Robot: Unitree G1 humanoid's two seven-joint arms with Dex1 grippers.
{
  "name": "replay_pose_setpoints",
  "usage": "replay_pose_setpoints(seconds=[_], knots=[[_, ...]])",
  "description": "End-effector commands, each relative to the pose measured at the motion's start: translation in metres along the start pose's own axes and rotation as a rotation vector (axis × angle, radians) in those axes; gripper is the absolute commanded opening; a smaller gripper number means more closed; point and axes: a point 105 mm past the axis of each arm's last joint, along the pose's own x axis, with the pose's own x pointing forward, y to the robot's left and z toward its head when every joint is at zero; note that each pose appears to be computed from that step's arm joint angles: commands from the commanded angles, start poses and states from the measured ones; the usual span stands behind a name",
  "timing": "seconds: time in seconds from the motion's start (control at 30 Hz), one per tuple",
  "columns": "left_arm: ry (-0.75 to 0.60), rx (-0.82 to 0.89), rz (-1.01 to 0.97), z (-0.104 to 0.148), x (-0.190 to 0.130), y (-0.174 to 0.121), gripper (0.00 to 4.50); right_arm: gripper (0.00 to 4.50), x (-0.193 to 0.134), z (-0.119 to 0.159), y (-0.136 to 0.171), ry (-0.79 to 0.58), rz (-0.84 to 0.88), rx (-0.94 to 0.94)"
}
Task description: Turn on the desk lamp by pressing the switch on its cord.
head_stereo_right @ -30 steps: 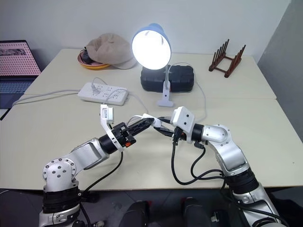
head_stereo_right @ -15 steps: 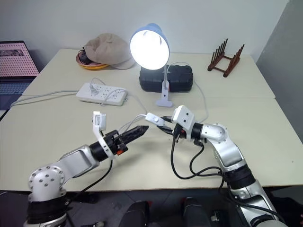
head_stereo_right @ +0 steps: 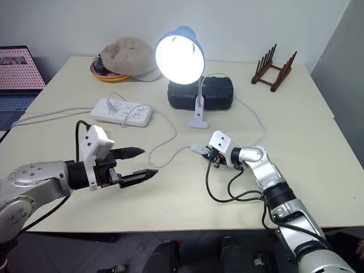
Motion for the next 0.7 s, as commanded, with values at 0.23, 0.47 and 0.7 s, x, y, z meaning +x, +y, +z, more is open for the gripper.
replay_pose_setpoints(seconds=[0.23,0.47,0.7], knots=[[-0.060,0.023,0.026,0.023,-0.014,0.034,4.50,3.64,-0.050,0.025,-0.005,-0.077,0.012,0.085],[-0.026,0.044,0.026,0.033,-0.028,0.054,4.50,4.47,-0.107,0.052,-0.005,-0.111,0.021,0.208],[0.012,0.066,0.011,0.030,-0.030,0.062,4.50,4.47,-0.132,0.055,0.006,-0.082,0.040,0.263]])
